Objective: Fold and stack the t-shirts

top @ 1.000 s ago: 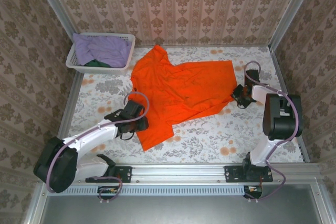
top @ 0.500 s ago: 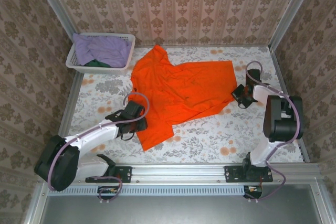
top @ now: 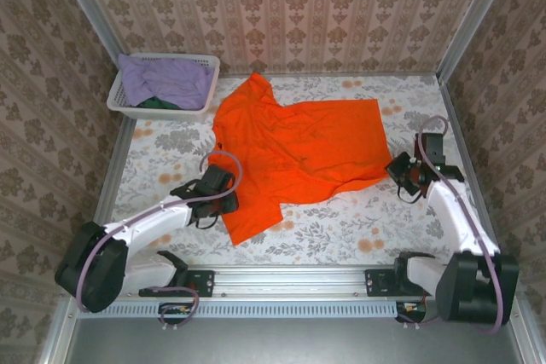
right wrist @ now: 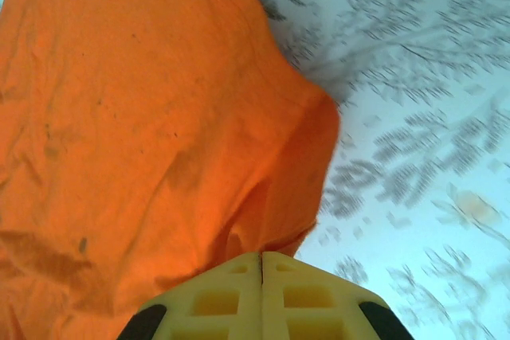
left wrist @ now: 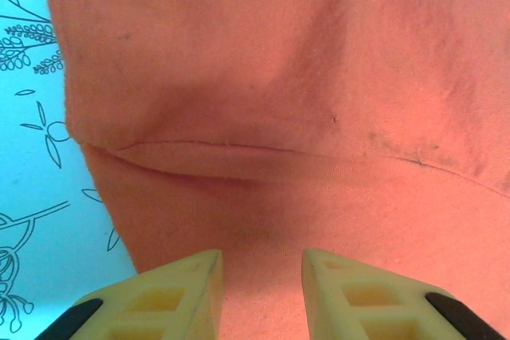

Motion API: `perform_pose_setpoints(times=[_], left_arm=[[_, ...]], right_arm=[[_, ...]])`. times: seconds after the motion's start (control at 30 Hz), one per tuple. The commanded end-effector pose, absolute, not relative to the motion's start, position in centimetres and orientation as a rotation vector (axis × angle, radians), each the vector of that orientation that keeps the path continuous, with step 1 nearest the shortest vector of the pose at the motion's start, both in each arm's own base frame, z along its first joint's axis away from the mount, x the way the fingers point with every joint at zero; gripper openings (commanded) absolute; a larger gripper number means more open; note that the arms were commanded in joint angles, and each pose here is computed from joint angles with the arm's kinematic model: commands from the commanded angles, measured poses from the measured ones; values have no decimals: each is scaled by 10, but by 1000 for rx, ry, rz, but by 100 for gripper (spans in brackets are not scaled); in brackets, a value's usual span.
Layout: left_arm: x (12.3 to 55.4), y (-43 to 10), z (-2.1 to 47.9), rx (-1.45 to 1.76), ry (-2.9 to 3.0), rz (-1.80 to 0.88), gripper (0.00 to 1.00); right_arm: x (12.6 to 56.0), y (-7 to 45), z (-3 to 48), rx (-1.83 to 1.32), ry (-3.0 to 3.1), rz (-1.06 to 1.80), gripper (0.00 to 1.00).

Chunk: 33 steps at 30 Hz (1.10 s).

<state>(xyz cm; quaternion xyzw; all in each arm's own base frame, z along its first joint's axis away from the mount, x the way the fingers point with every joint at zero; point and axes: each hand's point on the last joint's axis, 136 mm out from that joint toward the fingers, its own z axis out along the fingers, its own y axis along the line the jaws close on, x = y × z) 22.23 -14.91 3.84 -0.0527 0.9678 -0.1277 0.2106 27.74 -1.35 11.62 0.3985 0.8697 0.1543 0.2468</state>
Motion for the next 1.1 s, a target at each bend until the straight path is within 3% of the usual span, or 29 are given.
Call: perform_pose_setpoints(times=[0.0, 0.33, 0.43, 0.5, 0.53, 0.67, 0.87, 0.97, 1.07], left_arm=[[220, -145, 42, -161, 2672, -346, 32], [212, -141, 61, -124, 2672, -366, 34], [211, -139, 68, -123, 2660, -373, 37], [214, -140, 75, -123, 2649, -396, 39], [215, -141, 79, -122, 2647, -418, 41], [231, -146, 98, -117, 2620, -493, 46], [289, -159, 133, -149, 2520, -521, 48], [324, -175, 145, -167, 2496, -562, 42], [366, -181, 154, -209, 2468, -565, 24]], right_arm=[[230, -17, 107, 1147, 2452, 311, 0], [161, -18, 67, 1350, 2512, 196, 0], [154, -22, 51, 1406, 2494, 159, 36], [155, -26, 48, 1430, 2466, 131, 51], [158, -29, 49, 1438, 2446, 120, 54], [182, -39, 72, 1408, 2322, 137, 56], [276, -12, 118, 1105, 2213, 436, 53], [318, 0, 125, 960, 2315, 362, 43], [356, 4, 122, 910, 2401, 278, 34]])
